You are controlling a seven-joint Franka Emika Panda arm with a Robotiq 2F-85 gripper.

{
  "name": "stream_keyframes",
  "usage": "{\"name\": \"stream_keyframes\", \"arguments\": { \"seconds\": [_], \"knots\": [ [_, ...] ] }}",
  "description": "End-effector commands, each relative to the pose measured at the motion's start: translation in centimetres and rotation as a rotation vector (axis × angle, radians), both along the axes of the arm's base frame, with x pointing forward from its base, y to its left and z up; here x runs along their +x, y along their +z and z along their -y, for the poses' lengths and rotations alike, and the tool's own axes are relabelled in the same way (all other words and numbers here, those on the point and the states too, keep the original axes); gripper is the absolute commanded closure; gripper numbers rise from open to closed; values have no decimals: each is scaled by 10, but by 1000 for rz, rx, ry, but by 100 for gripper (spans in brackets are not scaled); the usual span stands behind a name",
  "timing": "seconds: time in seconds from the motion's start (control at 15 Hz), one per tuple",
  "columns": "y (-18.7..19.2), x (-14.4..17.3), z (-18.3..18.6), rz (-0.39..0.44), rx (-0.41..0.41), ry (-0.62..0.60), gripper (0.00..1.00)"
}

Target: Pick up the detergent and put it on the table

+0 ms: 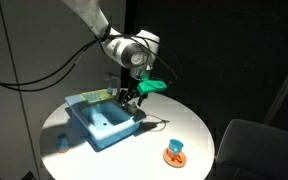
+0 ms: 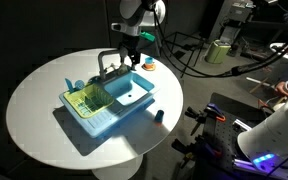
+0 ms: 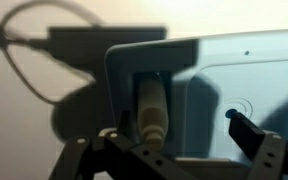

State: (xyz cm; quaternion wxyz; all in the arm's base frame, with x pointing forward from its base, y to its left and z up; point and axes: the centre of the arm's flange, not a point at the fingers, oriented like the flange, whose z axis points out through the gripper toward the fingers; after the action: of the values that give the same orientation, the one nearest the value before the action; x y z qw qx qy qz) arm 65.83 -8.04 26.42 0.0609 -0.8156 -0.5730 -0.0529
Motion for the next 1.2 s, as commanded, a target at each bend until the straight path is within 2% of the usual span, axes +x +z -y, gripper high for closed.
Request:
{"name": "stream_keyframes", "arguments": {
  "seconds": [0.0,0.53,0.6,0.67,0.73,0.87,1.13],
  "knots": [
    [-2,18,4,25,-12,11,0],
    [-8,31,6,28,-12,6,0],
    [-9,31,6,28,-12,7,25],
    [-10,32,6,28,-11,9,27],
    [-10,32,5,28,-11,11,33],
    [-9,32,5,29,-12,13,53],
    [-9,32,3,30,-14,19,83]
  ]
}}
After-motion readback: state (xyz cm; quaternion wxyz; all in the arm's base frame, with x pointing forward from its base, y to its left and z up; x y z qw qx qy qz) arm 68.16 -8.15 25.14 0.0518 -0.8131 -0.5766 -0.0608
